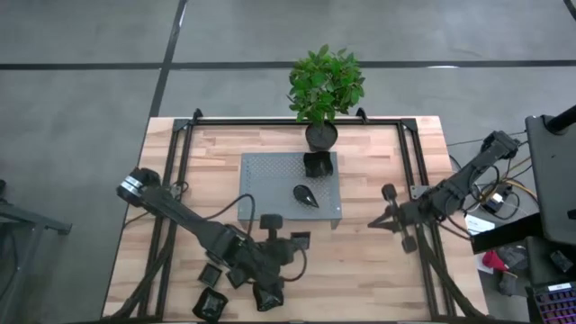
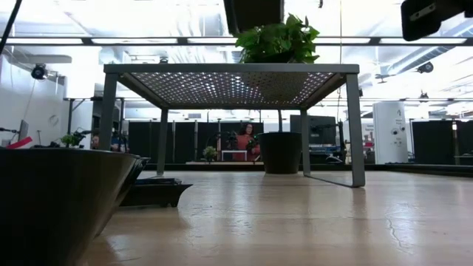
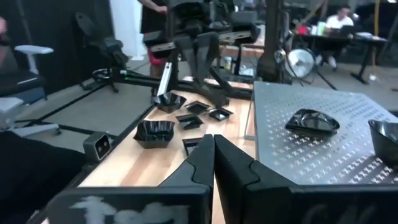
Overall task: Pick & Place Mini shaped plates
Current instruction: Put the black square plate on the shelf
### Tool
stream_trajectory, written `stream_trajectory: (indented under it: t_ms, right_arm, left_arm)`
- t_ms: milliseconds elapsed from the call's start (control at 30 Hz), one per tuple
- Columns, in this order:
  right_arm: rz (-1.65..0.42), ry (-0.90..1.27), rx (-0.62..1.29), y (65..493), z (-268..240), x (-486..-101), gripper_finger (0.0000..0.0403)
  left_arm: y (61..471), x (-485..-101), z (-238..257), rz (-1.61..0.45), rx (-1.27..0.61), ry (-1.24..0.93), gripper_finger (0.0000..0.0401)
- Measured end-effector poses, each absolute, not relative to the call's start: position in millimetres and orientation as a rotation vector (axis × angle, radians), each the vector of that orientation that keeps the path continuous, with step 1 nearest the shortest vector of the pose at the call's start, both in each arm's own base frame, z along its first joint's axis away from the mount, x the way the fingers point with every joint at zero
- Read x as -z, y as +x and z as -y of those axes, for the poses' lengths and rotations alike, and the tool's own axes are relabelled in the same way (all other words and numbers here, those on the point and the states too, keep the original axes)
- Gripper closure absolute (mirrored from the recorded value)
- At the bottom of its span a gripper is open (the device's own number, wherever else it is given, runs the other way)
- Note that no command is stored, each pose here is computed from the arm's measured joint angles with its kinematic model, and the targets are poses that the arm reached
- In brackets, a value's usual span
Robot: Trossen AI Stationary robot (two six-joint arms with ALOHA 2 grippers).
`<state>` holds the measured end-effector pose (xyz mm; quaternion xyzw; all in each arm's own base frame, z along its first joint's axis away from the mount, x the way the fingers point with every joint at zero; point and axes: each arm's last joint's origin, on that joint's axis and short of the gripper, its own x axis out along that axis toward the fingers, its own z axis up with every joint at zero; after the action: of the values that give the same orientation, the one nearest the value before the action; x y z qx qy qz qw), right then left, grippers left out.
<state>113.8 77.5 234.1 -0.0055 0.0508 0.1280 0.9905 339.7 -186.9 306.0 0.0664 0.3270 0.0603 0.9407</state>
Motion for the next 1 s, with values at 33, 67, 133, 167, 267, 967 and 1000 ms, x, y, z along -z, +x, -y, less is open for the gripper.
stream_trajectory:
  t_ms: [33, 67, 133, 167, 267, 967, 1000]
  right_arm:
    - [-0.095, -0.015, -0.268, 113.5, -74.7, -232.9, 0.0394]
    - [-0.089, -0.017, -0.276, 113.2, -71.7, -231.6, 0.0394]
    - [-0.078, -0.017, -0.279, 113.0, -65.2, -228.8, 0.0394]
    - [-0.071, -0.019, -0.277, 112.9, -62.0, -227.8, 0.0394]
    - [-0.063, -0.032, -0.279, 111.1, -53.5, -224.7, 0.0394]
    - [-0.042, -0.014, -0.203, 84.4, -26.9, -202.6, 0.0394]
    - [-0.044, -0.009, -0.203, 83.8, -26.6, -202.4, 0.0394]
  left_arm:
    - [337.7, -308.9, 185.4, -0.663, -0.133, 0.131, 0.0401]
    - [335.4, -312.3, 183.9, -0.659, -0.138, 0.125, 0.0401]
    - [331.1, -317.9, 181.0, -0.655, -0.148, 0.123, 0.0401]
    - [329.4, -319.9, 179.9, -0.653, -0.154, 0.122, 0.0401]
    - [322.4, -325.9, 175.6, -0.665, -0.164, 0.117, 0.0401]
    - [311.2, -336.5, 84.2, -0.85, -0.505, 0.185, 0.0401]
    - [312.4, -336.3, 78.6, -0.856, -0.519, 0.185, 0.0401]
